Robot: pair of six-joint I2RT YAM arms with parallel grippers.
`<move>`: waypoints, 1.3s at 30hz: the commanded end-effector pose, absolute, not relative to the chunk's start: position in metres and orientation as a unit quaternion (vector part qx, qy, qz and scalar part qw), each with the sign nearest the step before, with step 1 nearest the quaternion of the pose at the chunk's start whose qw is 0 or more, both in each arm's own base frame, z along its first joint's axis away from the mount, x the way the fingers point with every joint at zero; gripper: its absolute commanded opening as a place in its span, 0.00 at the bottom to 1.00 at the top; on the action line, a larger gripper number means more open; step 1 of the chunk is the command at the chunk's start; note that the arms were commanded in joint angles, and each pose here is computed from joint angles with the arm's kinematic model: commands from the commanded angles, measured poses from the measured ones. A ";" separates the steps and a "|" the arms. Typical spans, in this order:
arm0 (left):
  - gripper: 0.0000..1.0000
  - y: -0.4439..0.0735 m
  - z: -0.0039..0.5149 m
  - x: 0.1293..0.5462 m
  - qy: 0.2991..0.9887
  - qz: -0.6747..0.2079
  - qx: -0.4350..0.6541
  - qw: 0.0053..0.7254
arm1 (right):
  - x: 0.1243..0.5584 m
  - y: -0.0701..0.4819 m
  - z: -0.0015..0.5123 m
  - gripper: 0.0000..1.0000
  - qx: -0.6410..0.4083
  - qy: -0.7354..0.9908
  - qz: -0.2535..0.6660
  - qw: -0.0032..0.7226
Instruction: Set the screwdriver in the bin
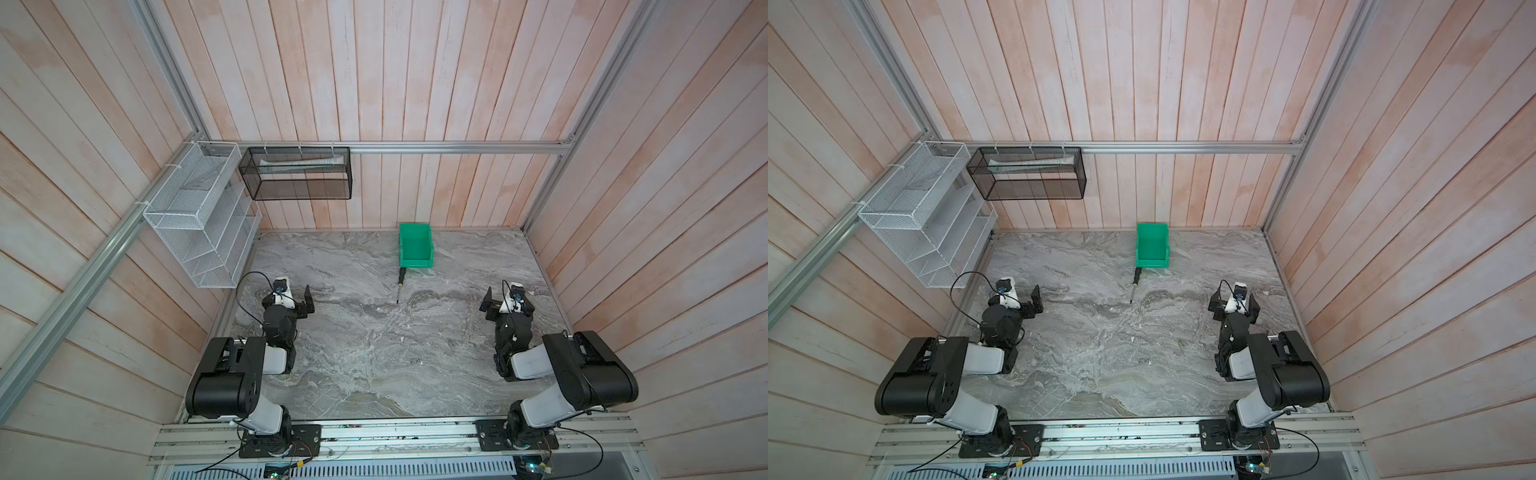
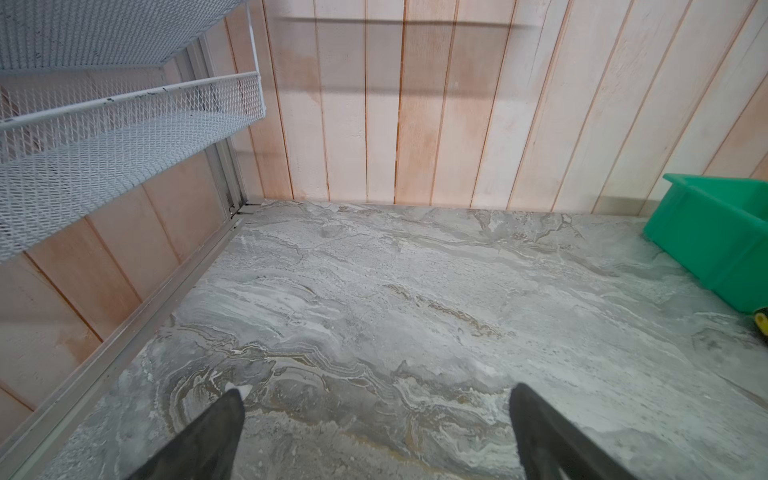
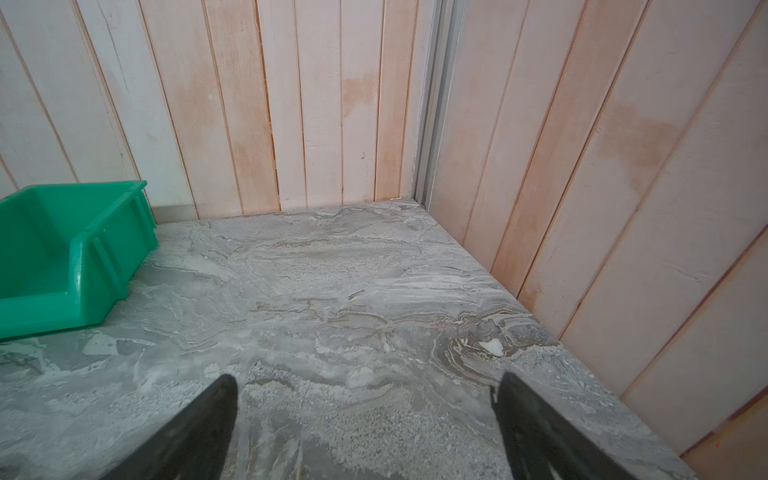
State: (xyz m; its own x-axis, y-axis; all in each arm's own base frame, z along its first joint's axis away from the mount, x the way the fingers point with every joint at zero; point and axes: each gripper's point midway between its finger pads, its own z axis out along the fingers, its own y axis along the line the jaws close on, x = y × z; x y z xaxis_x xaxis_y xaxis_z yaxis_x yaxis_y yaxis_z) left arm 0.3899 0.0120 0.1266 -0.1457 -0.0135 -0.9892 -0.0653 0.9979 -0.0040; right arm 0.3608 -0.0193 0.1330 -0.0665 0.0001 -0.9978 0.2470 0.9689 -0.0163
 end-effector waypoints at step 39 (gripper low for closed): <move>1.00 0.012 0.128 0.389 0.756 0.014 -0.029 0.653 | 0.352 -0.022 0.178 0.98 0.117 0.701 -0.129 0.691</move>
State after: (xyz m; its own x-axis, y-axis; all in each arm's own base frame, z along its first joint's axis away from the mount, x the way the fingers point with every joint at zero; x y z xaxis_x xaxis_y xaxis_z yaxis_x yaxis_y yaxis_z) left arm 0.3899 0.0120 0.1266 -0.1457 -0.0135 -0.9892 -0.0653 0.9979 -0.0040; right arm 0.3525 -0.0187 0.1577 -0.0240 0.0009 -0.9997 0.2961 0.9551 -0.0062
